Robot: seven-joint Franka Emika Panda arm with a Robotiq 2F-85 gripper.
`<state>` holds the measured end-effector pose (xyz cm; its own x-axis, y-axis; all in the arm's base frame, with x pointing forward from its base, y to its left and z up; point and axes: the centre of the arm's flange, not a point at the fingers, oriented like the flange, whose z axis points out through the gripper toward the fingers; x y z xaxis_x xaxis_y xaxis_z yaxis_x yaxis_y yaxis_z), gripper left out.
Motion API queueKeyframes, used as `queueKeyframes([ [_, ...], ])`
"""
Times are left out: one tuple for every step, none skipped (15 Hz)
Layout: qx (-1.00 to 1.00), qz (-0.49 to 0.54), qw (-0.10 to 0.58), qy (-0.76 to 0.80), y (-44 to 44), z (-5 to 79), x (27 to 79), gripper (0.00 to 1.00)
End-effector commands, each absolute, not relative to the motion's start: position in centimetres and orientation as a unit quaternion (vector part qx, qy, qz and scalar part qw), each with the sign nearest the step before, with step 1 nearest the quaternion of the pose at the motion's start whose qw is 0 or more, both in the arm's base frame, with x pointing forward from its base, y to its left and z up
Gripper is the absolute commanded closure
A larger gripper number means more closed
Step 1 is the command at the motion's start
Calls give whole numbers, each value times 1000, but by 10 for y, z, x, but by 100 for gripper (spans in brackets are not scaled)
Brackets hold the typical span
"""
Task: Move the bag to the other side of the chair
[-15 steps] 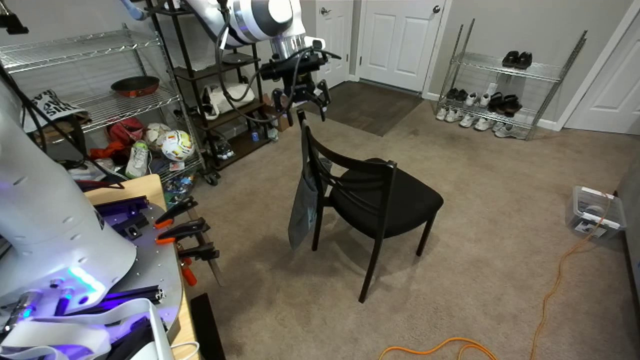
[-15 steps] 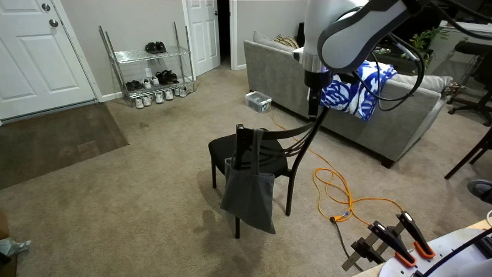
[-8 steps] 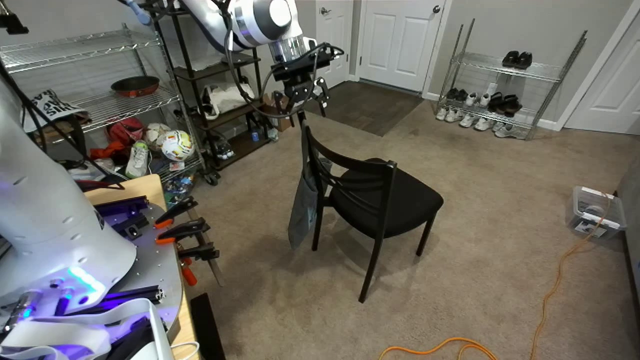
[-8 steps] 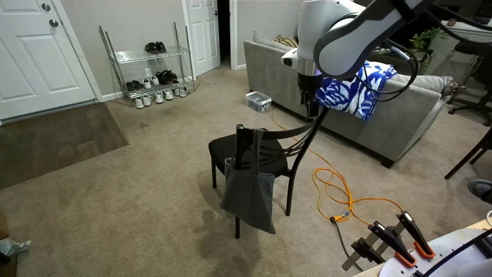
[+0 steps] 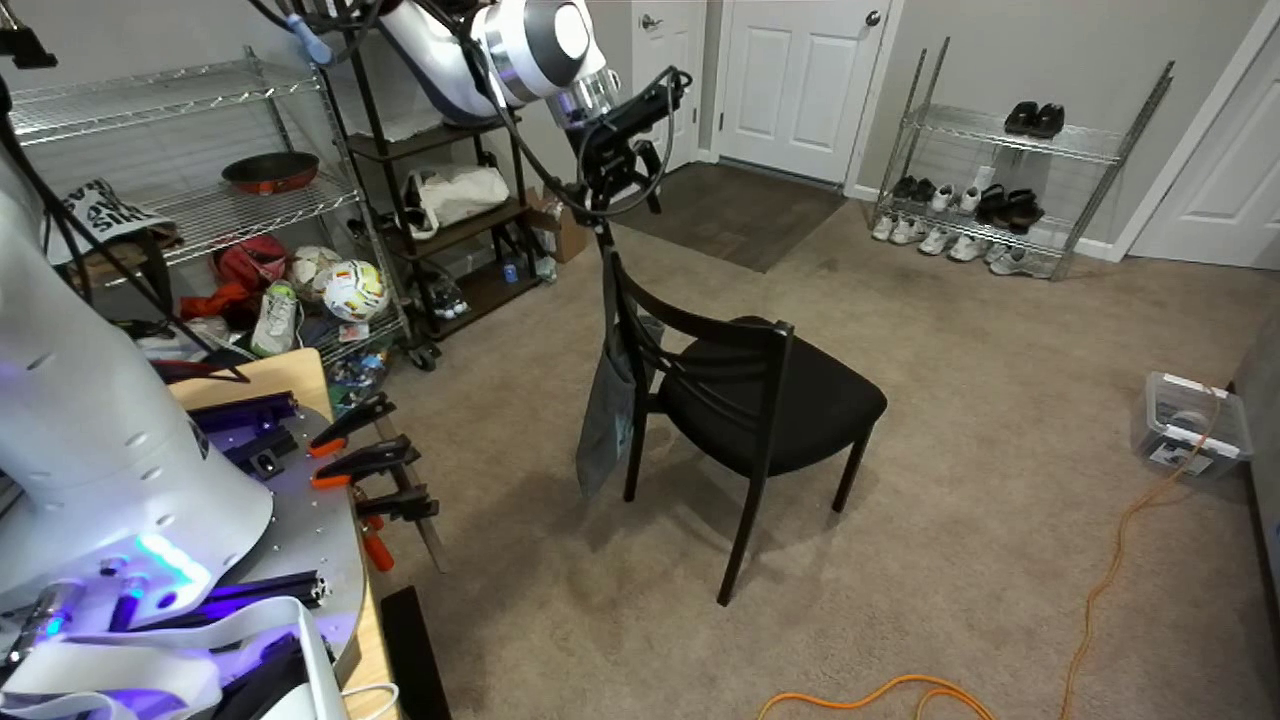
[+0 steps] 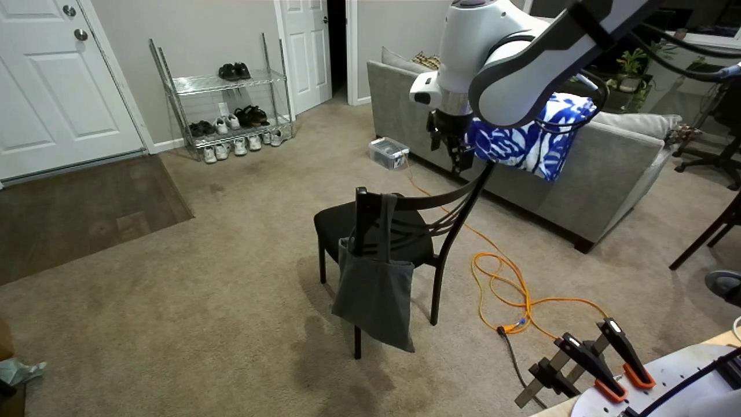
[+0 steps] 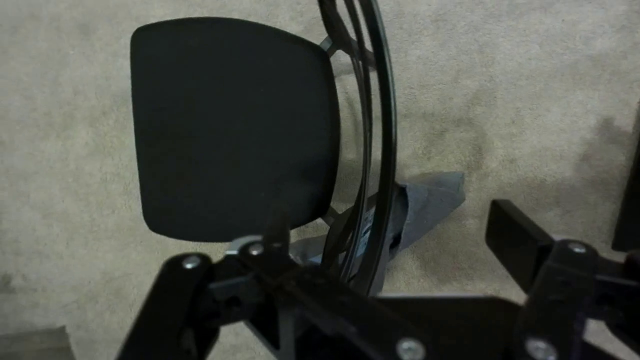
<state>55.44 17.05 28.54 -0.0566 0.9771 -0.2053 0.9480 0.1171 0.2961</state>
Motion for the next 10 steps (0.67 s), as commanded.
queueKeyframes([
  [646,48,185,739,173,287,557,0],
  [635,53,189,747,175,287,559,0],
  [630,55,190,751,176,287,560,0],
  [627,55,191,753,176,287,561,0],
  [626,56,191,754,176,288,561,0],
  [625,56,191,754,176,288,561,0],
  [625,56,191,755,176,288,561,0],
  [625,56,191,755,176,288,561,0],
  [627,50,192,753,169,287,555,0],
  [633,35,191,750,154,280,541,0],
])
